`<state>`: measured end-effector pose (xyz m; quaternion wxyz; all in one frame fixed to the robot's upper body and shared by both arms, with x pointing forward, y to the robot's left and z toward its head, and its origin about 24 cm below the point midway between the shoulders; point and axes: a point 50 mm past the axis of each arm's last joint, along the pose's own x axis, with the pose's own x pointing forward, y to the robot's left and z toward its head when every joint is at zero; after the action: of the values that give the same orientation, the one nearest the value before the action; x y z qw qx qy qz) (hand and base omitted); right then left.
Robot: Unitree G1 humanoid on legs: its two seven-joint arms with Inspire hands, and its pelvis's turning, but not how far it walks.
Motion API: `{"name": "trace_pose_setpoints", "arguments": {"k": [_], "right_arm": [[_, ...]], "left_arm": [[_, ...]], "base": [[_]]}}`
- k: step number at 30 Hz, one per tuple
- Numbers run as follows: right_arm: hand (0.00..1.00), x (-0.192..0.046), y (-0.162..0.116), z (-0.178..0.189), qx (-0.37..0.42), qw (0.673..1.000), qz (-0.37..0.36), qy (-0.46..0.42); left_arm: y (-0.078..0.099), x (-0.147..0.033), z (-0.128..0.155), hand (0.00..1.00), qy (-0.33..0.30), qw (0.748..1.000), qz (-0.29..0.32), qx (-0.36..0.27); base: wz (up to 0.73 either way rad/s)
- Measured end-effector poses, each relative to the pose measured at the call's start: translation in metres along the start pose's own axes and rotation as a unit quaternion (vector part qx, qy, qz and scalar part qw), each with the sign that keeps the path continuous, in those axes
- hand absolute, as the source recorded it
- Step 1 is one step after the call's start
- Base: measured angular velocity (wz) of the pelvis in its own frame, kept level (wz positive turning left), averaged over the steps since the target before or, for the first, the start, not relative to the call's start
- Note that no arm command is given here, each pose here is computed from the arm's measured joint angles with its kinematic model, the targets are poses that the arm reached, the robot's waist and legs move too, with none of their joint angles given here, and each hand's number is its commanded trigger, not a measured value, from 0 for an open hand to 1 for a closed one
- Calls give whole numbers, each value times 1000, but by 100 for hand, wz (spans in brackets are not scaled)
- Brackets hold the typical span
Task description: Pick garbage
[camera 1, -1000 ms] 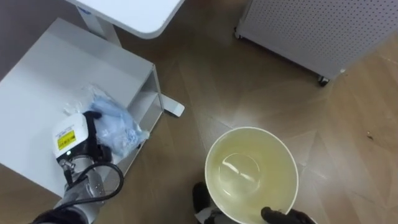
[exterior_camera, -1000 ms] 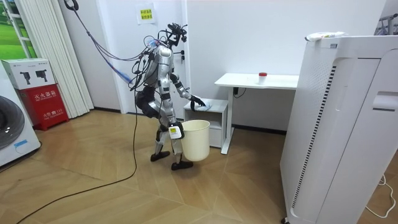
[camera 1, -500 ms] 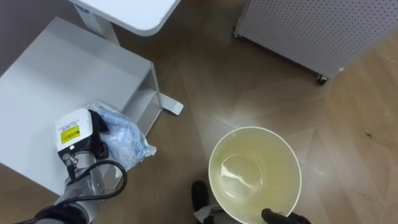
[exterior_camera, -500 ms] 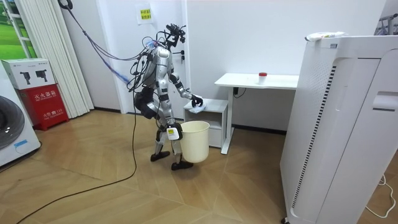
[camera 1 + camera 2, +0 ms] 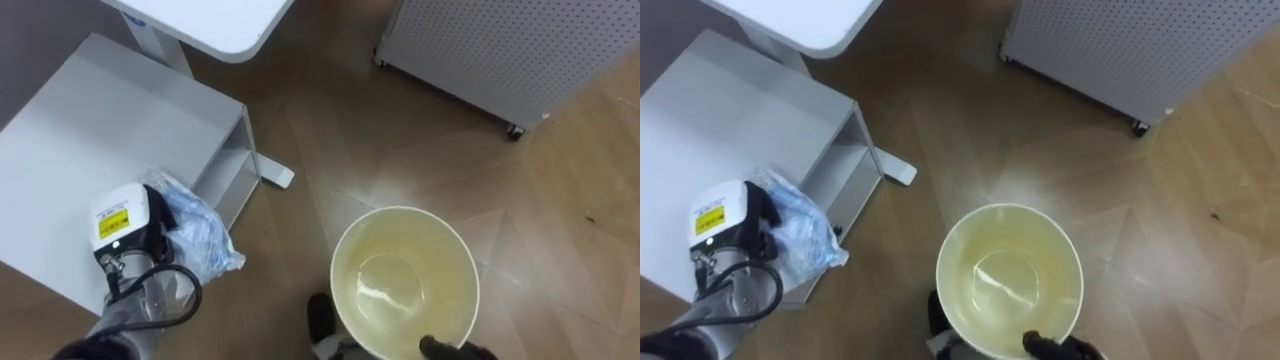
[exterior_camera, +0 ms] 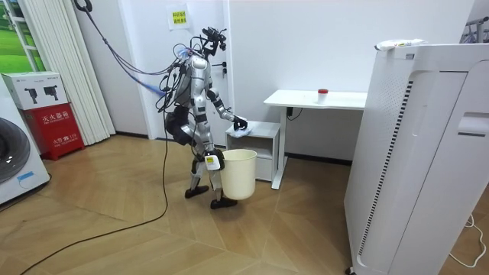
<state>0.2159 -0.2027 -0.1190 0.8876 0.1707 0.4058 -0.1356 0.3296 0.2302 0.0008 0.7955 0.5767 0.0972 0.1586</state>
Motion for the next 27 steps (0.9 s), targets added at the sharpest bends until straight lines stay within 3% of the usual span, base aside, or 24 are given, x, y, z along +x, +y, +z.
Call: {"name": "trace_pose_setpoints", "arguments": {"k": [6,12,14,20,26,27], "right_arm": [[100,0,-2,-3,-3,1000,-9,-10],[100,-1,3,-6,-26,999,-5,-20],[100,-1,5,-9,-39,999,-1,-22],[100,-2,12,-15,-67,997,22,-16],[100,-6,20,-42,-82,995,49,20],[100,-6,20,-43,-84,995,52,21]], "left_arm": [[-17,-14,18,100,-25,998,-22,-53],[-51,-47,53,100,-47,983,-92,-151],[-68,-69,58,100,-56,970,-144,-186],[-97,-113,86,100,-105,933,-276,-207],[-120,-151,84,100,-109,894,-384,-202],[-121,-153,84,58,-109,890,-392,-204]], "base": [[3],[3],[-2],[1],[-1],[0]]}}
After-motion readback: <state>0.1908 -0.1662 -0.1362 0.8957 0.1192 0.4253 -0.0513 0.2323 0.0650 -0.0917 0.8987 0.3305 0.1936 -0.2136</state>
